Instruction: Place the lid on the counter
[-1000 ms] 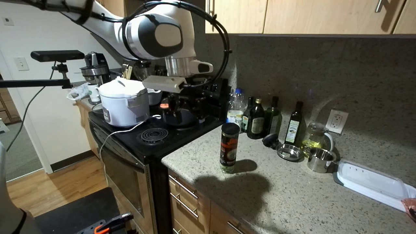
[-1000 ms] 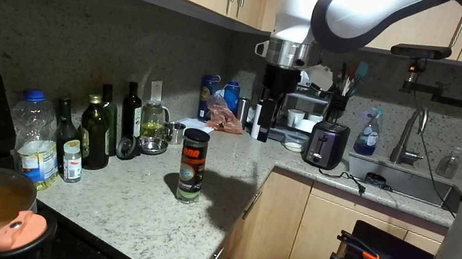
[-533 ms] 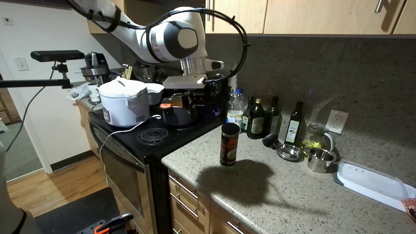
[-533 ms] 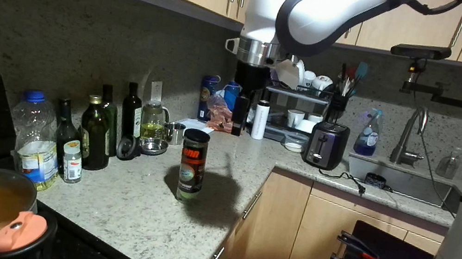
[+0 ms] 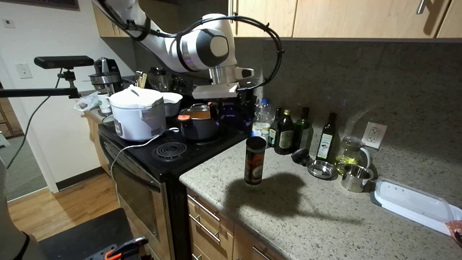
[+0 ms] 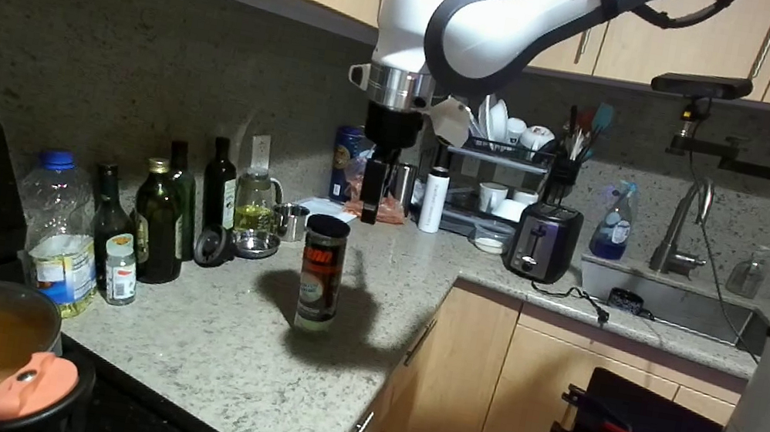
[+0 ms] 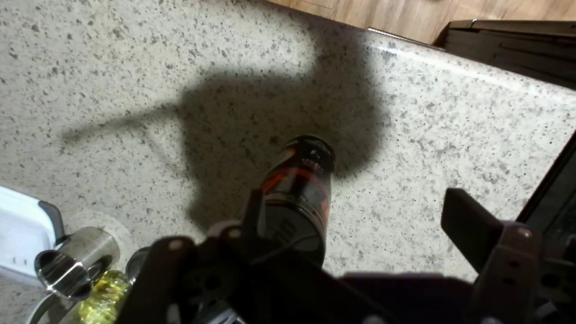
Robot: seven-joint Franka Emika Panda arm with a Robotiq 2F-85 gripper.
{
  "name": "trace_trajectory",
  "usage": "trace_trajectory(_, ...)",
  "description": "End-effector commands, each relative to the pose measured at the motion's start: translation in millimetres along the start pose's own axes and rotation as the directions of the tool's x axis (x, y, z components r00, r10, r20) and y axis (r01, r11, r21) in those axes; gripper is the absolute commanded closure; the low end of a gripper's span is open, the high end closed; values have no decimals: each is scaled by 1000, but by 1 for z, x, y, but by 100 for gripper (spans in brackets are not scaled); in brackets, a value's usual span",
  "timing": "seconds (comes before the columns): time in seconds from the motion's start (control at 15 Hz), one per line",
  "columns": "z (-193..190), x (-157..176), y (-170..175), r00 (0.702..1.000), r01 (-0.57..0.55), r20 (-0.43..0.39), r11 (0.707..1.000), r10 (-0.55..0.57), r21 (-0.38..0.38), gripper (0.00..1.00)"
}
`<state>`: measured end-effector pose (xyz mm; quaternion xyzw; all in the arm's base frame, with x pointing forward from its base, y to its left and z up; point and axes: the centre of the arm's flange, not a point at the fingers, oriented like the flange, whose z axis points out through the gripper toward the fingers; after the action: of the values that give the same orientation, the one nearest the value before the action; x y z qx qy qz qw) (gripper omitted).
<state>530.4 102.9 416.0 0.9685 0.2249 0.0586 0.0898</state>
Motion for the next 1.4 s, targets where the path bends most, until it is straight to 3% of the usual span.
trace_trajectory(0.0,3,0,1,1000,-9,-9,1000,9,-9,0)
trace_trajectory(0.53,39,40,-22,996,53,-62,990,-61,-127,1)
trace_trajectory(0.93,54,65,-32,994,81,-60,978,-94,-194,16)
trace_trajectory(1.0,57,67,-31,994,81,-60,975,-95,-205,34)
trace_trajectory(1.07,58,68,-30,994,77,-62,974,-93,-214,38)
trace_trajectory(1.33,62,68,-26,995,60,-60,970,-76,-236,69)
